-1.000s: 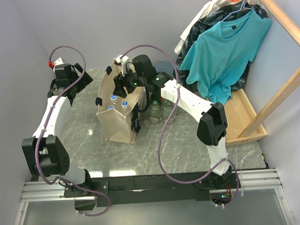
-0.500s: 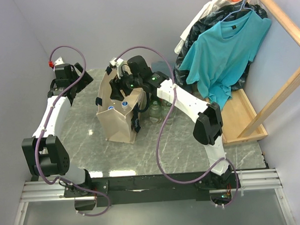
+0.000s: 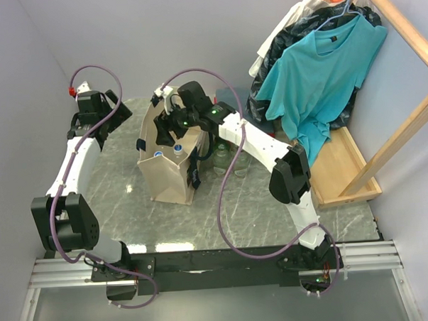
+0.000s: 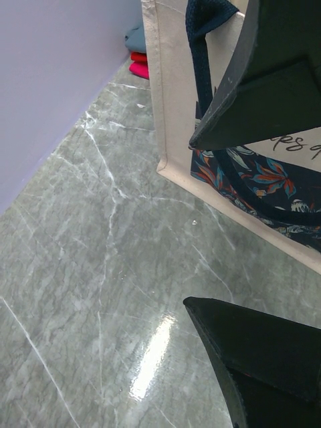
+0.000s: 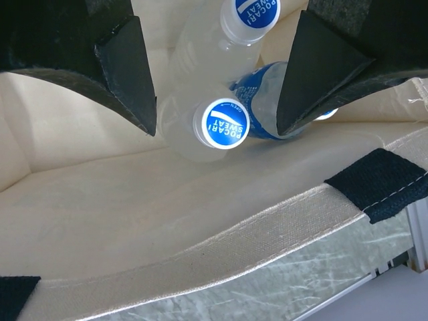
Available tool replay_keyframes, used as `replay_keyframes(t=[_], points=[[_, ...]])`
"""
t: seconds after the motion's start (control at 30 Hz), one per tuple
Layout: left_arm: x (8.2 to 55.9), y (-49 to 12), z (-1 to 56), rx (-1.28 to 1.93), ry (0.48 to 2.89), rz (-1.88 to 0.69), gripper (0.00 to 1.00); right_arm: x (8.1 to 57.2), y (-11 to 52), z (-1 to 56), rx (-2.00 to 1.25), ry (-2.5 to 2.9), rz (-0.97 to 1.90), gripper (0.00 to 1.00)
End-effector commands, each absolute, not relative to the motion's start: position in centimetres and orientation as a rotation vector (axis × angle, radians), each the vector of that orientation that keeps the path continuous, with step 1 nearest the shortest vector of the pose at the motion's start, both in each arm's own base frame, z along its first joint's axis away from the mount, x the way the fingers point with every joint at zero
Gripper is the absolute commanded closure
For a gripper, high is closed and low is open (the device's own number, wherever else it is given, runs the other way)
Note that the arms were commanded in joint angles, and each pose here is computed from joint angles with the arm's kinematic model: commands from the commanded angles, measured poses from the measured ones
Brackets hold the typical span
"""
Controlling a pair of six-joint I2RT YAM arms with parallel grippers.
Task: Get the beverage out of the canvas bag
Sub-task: Take out the drink from the canvas bag.
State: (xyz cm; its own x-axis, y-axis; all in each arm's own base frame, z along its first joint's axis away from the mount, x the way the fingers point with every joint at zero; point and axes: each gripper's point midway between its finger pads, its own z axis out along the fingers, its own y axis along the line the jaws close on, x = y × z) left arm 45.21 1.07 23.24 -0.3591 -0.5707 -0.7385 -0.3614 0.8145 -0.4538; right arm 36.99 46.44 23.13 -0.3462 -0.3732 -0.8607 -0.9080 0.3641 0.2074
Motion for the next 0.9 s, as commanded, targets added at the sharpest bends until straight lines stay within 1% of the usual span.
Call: replay_keyframes(t=[0.0, 0.3, 0.53, 0.57, 0.6, 0.63, 0.73, 0.87], points=[[44.9, 1.4, 25.3, -0.671, 1.939, -0.254, 0.04, 36.7, 47.5, 23.9, -1.12, 1.853, 0.965, 0.2], [44.7, 1.6, 25.6, -0.672, 1.931, -0.243, 0.04, 36.6, 48.3, 22.5, -1.128, 1.871, 1.004, 0.17], [44.6, 1.6, 25.5, -0.669, 1.933, -0.241, 0.04, 36.7, 48.7, 22.0, -1.125, 1.877, 1.014, 0.18], [44.5, 1.7, 25.6, -0.67, 1.931, -0.24, 0.04, 36.7, 48.7, 21.7, -1.125, 1.884, 1.015, 0.26], [44.5, 1.6, 25.6, -0.669, 1.932, -0.244, 0.04, 36.8, 48.7, 21.6, -1.119, 1.883, 1.014, 0.29], [44.5, 1.6, 25.6, -0.668, 1.931, -0.243, 0.04, 36.7, 48.7, 21.6, -1.119, 1.883, 1.018, 0.29], [44.4, 1.5, 25.6, -0.667, 1.931, -0.247, 0.04, 36.6, 48.9, 21.4, -1.117, 1.892, 1.024, 0.23], [44.4, 1.6, 25.6, -0.667, 1.933, -0.242, 0.04, 36.6, 48.9, 21.0, -1.121, 1.904, 1.024, 0.22]])
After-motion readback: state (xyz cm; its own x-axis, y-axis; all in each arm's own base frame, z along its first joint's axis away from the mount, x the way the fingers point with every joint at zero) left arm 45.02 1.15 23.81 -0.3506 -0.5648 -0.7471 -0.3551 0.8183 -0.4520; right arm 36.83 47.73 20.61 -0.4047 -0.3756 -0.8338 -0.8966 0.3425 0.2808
